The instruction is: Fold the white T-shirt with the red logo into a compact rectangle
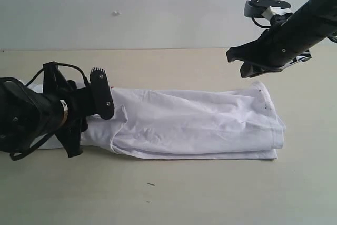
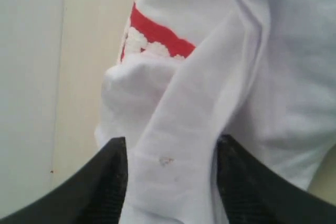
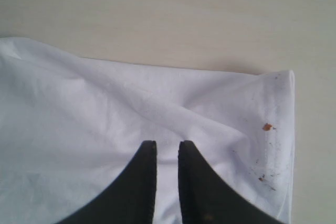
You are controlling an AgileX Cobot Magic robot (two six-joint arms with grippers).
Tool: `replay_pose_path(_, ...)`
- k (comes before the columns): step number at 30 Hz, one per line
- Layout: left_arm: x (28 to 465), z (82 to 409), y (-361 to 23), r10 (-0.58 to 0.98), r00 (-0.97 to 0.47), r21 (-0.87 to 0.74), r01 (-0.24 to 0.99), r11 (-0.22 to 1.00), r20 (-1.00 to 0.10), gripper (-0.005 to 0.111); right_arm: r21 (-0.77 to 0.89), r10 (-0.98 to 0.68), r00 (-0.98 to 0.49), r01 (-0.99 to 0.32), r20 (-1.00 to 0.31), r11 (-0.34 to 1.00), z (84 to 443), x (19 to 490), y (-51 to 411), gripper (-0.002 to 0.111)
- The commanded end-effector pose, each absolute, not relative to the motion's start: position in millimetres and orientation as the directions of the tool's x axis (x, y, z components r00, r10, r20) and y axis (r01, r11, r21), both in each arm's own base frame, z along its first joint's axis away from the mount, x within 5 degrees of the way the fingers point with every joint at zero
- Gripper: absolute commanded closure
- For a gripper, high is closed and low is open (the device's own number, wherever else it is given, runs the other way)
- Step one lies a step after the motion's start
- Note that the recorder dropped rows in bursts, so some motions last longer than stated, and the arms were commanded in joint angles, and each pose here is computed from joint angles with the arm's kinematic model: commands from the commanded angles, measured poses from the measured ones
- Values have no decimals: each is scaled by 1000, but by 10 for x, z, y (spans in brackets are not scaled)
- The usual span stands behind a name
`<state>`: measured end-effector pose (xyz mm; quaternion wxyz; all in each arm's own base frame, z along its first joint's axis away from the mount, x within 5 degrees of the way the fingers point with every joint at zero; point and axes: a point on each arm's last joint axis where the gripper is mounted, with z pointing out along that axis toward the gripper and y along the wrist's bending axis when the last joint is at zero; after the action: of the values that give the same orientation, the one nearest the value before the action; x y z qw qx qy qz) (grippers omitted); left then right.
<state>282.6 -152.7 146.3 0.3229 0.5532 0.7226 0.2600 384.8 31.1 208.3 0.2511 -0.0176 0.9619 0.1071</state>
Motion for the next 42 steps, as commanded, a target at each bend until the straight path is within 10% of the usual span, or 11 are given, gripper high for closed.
replay_pose_path(1,2911,1513,-1596,963,-178,743,612,269,-202,56,191,10,-869,-97,-495,977,2111,3850,312,91)
replay_pose_path(20,3439,1958,-1495,843,-319,735,416,535,-433,56,188,12,-863,-96,-504,977,2116,3859,309,91)
replay_pose_path(27,3228,2096,-1543,661,-473,456,483,748,-582,61,194,7,-875,-99,-484,976,2106,3840,315,91)
replay_pose_path(34,2959,1938,-1621,761,-509,273,727,630,-402,80,199,7,-881,-100,-473,975,2101,3829,320,91)
replay_pose_path(42,2893,1715,-1582,874,-372,327,822,466,-313,53,199,7,-880,-99,-474,975,2102,3830,319,91)
